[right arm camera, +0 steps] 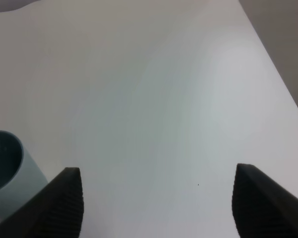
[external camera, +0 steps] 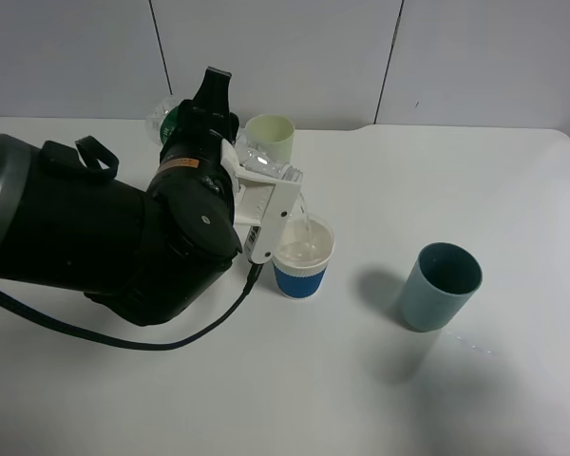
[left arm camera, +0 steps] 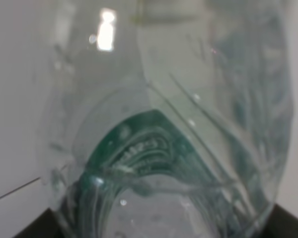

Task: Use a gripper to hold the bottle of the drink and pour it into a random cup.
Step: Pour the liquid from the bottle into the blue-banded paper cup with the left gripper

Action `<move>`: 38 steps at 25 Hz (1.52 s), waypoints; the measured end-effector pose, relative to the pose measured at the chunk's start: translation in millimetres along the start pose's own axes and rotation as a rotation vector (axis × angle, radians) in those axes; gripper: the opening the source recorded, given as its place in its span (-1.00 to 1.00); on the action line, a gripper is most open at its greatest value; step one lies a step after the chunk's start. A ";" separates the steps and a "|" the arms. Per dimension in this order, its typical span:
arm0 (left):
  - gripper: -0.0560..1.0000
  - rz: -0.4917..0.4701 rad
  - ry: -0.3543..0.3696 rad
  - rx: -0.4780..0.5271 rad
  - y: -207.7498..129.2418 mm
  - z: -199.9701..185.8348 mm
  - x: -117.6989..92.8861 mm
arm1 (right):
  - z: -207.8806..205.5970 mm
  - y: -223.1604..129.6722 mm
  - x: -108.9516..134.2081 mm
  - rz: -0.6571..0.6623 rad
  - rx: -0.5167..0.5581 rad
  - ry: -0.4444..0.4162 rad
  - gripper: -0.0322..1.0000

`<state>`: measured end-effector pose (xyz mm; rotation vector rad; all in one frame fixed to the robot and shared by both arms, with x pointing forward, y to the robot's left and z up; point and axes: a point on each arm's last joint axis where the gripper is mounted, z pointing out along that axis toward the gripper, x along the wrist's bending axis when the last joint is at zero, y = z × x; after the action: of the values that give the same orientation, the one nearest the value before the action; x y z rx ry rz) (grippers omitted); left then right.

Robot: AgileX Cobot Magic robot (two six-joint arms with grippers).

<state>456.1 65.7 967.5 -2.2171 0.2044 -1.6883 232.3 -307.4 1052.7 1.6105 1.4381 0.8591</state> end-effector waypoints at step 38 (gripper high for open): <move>0.06 0.019 0.044 -0.022 2.0 0.0 4.0 | 0.0 0.0 0.0 0.000 0.000 0.000 0.29</move>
<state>457.3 62.6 970.5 -2.1878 0.2550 -1.7337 232.3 -307.4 1052.7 1.6105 1.4381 0.8591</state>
